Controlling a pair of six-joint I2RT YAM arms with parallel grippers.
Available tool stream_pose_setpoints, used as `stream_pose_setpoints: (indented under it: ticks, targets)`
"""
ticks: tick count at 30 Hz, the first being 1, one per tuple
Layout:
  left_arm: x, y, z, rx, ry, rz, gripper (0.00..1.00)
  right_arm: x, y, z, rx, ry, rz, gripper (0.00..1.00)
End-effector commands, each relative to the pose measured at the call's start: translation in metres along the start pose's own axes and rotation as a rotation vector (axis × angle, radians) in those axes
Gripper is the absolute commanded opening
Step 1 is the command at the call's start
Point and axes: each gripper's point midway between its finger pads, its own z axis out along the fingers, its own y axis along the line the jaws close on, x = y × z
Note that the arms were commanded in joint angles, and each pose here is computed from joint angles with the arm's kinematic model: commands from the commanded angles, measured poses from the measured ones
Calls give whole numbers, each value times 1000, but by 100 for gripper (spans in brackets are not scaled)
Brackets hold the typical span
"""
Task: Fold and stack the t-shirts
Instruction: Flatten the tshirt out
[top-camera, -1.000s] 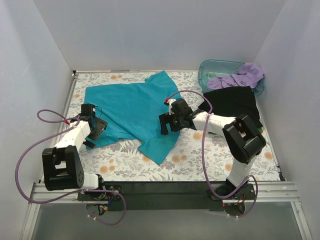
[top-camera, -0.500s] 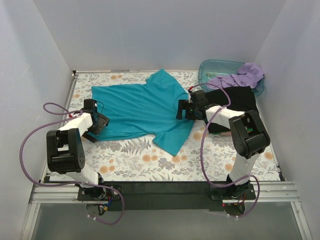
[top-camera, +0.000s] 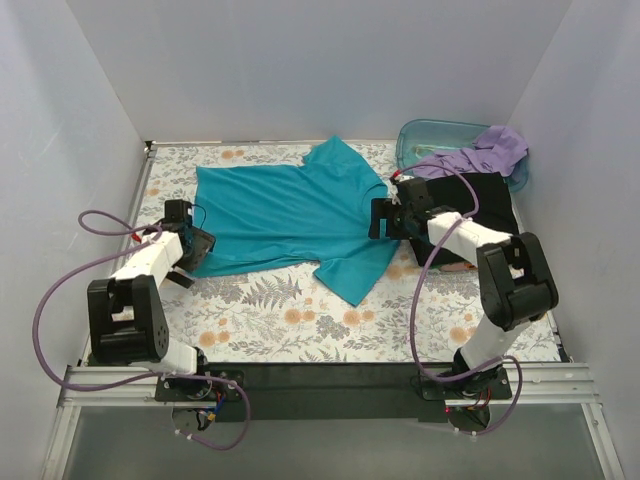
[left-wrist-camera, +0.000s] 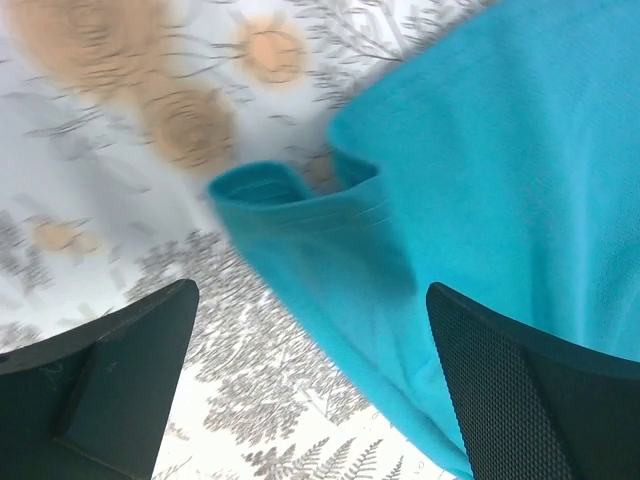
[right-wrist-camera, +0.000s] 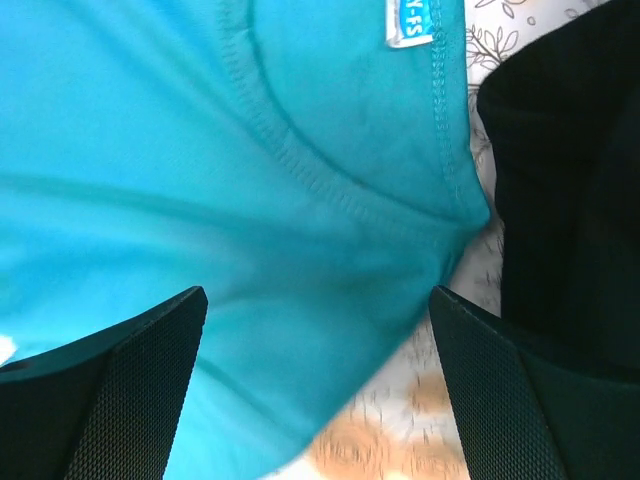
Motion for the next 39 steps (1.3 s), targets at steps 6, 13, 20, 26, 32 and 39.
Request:
stream_pose_setpoints:
  ticks: [6,13,20,26,32,39]
  targets:
    - [-20,5,-16,3,-96,-65,75,-15,25,-55,-73,-122,-109,98]
    - [-34,-13,2,-26,-112,-52,67,11,21,-57,-73,-90,-115,98]
    - [-42,-17,3,-48,-132,-54,42,20,17,-52,-52,-67,-122,98]
    - [-43,-5,-10,-68,-153,-81,0,28,24,-55,-66,-59,-144,99]
    - [-43,6,-27,-27,-181,-93,0,56,43,-66,-73,-15,-215,98]
    - [-37,18,-41,7,-190,-125,0,97,84,-94,-118,22,-343,98]
